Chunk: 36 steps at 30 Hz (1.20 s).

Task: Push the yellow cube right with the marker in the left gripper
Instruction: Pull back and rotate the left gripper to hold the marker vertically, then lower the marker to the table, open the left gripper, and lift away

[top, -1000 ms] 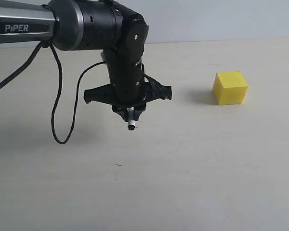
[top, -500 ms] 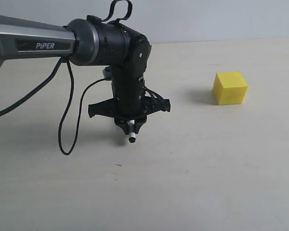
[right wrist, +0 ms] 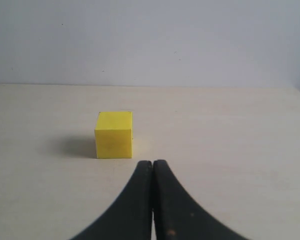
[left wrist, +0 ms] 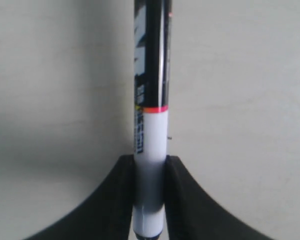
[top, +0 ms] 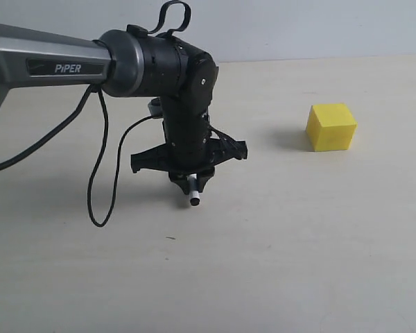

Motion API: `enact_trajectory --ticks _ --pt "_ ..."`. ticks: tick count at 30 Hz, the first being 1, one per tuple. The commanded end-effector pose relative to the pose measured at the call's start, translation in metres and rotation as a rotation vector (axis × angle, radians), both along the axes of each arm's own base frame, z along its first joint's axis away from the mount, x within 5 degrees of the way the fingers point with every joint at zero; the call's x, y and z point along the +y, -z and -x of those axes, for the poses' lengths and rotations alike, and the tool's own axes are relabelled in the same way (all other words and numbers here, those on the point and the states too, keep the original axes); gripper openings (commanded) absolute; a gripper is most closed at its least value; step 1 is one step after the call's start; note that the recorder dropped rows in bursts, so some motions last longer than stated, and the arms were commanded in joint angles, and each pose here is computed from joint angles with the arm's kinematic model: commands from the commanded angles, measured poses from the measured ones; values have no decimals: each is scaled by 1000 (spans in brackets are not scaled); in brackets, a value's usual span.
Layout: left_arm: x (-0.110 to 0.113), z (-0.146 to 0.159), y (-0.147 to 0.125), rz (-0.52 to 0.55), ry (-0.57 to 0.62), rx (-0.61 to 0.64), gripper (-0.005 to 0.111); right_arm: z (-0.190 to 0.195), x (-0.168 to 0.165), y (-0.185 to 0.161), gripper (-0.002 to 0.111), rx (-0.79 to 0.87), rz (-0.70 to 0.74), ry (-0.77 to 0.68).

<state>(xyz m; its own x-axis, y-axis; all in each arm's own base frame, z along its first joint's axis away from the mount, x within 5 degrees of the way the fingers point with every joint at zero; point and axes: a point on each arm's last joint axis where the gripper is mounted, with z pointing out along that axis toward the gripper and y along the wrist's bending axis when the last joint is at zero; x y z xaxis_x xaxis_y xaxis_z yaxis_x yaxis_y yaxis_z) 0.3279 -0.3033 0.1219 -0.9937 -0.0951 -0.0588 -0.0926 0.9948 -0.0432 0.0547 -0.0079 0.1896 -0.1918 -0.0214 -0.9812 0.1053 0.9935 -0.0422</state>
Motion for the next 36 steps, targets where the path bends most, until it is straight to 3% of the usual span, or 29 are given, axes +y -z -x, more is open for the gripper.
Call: enact_trajectory --ticks 1,5,8,15,20,24,27,32,34,36 --pt "-1 -1 4 1 -18 4 0 0 0 0 0 -14 0 -6" --pt "-1 -1 7 -4 -18 9 1 0 0 0 0 -14 0 -6" --pt "0 -1 7 -5 -18 10 12 0 0 0 0 -14 0 -6" --pt "-1 -1 7 -4 -16 9 62 0 0 0 0 -14 0 -6" --pt "-1 -1 6 -6 41 5 82 0 0 0 0 -14 0 -6" --pt "-1 -2 -8 9 155 -24 82 0 0 0 0 -14 0 -6" --pt "-3 -3 -36 43 246 -85 82 0 0 0 0 -14 0 -6" --pt "-4 6 -114 205 422 -231 78 0 0 0 0 -14 0 -6" --pt "-5 18 -149 327 507 -294 63 0 0 0 0 -14 0 -6" --pt "-7 32 -174 434 579 -320 38 0 0 0 0 -14 0 -6"
